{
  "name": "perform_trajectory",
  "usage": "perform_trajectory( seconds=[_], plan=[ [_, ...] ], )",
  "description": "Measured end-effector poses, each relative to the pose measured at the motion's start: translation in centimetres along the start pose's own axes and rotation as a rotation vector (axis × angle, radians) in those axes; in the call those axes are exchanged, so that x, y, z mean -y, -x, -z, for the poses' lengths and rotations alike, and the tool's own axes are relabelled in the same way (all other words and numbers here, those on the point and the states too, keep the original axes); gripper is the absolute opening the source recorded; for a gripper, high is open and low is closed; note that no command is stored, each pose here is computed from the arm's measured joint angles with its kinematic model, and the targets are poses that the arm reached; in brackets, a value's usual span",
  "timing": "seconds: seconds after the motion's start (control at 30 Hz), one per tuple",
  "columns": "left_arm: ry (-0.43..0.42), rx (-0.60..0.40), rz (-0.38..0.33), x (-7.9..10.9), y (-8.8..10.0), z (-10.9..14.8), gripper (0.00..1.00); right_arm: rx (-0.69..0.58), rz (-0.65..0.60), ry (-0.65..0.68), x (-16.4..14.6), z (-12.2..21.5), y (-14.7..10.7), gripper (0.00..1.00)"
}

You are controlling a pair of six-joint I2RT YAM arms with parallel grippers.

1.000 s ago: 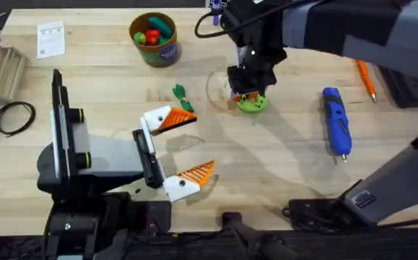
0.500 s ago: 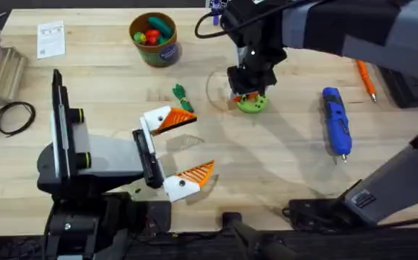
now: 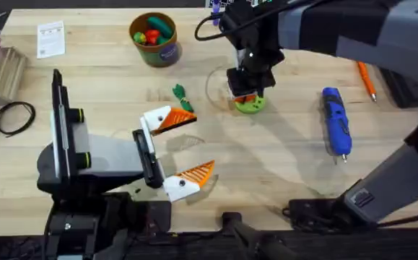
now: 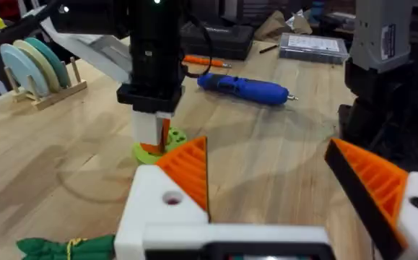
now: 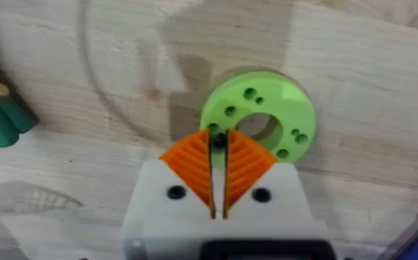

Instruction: Pick up the gripper from the table and insert it into the empty holder that is missing its gripper. Then pick up a screw, insert it into the mounting hole, and use the screwdriver to tighten it. Finally, clean up the table by picking up the vegetable and placing it into the bucket.

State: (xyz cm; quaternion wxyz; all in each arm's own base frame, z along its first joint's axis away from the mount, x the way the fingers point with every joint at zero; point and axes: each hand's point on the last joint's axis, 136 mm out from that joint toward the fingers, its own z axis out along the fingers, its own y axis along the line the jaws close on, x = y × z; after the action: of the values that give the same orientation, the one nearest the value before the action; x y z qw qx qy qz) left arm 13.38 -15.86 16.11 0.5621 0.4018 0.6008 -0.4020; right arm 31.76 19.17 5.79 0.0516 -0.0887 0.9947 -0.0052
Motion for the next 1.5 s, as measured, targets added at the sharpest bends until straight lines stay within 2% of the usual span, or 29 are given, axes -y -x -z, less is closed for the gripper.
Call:
perform_trajectory(
  seconds=[0.5,0.63,0.87,1.0,1.23,1.5],
  plan=[
    [0.000,0.000,0.000,0.0,0.0,0.0,0.985,0.010,-0.004,-0.024,0.4,0.0,0.2,0.006],
    [0.000,0.000,0.000,0.0,0.0,0.0,0.985,0.012,-0.003,-0.039,0.9,1.0,-0.1,0.006],
    [0.000,0.000,0.000,0.0,0.0,0.0,0.986,0.136,-0.002,0.003,0.7,8.3,1.6,0.006],
    [0.000,0.000,0.000,0.0,0.0,0.0,0.986,0.172,0.043,0.013,0.9,12.3,1.9,0.006],
    [0.000,0.000,0.000,0.0,0.0,0.0,0.985,0.194,0.216,0.038,0.3,17.7,1.3,0.006],
    [-0.001,0.000,0.000,0.0,0.0,0.0,0.985,0.259,0.385,0.095,-3.0,22.6,-0.3,0.006]
  ],
)
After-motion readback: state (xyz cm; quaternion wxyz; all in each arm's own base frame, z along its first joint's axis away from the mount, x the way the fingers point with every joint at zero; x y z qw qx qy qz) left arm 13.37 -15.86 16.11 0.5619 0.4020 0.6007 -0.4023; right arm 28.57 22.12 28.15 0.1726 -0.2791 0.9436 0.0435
